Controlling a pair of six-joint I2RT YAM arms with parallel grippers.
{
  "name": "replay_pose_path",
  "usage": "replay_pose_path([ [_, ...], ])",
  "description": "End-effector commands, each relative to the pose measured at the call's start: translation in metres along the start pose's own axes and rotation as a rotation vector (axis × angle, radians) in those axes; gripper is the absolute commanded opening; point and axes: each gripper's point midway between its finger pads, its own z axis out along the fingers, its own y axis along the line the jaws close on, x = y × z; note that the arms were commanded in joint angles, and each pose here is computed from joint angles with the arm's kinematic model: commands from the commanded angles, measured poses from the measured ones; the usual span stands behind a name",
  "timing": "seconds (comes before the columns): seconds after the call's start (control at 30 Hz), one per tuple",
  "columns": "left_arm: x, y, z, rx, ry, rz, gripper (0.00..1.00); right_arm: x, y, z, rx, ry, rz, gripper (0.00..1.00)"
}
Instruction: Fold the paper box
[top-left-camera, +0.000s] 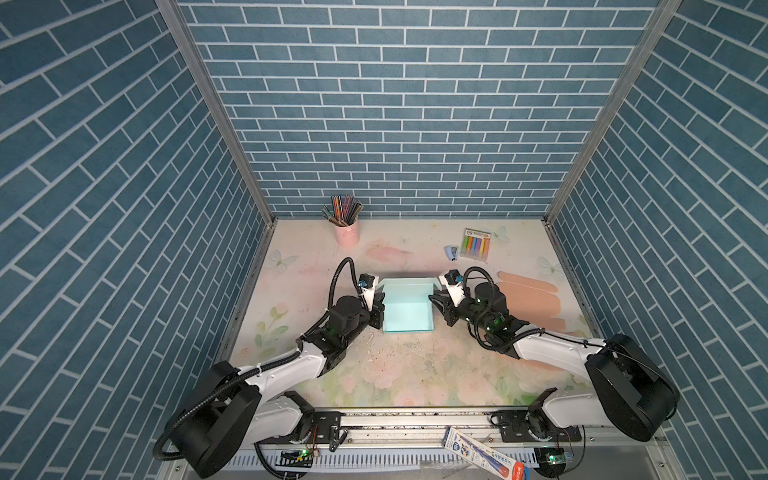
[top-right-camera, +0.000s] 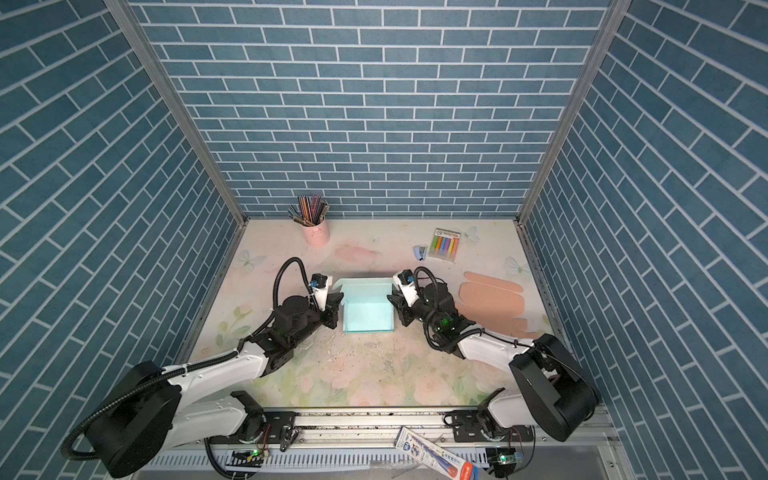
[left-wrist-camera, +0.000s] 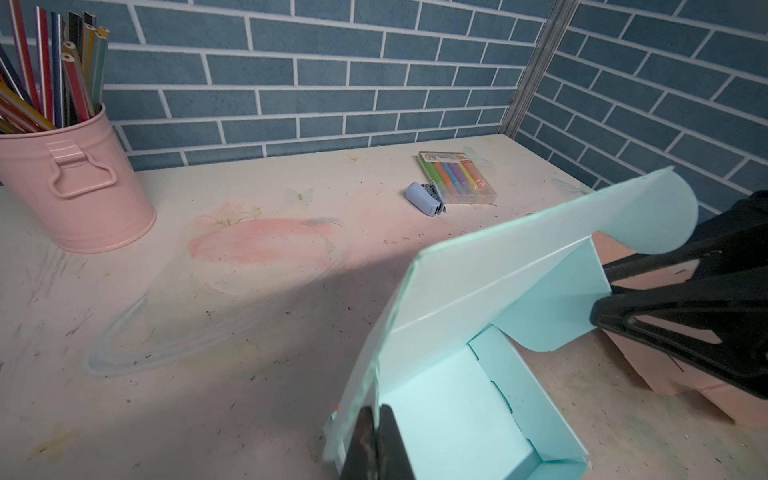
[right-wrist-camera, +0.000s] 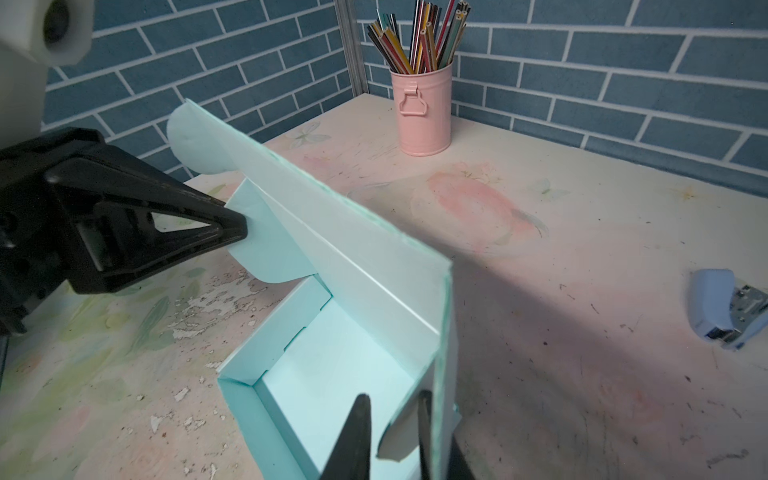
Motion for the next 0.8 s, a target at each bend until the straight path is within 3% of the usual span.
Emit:
replay_pose_path([
  [0.0,-0.01,-0.012,0.003,0.05,-0.069,0.029,0.01,-0.016,0.001,0.002,0.01,-0.042,0.007,0.22],
  [0.43,0.002,-0.017,0.012,0.053,-0.098,-0.002,0.01,0.007,0.01,-0.005,0.003,-0.006,-0.023,0.21],
  [0.77,0.01,-0.009,0.008,-0.035,-0.101,-0.012,0.01,0.014,0.031,-0.013,-0.021,-0.019,-0.059,0.21],
])
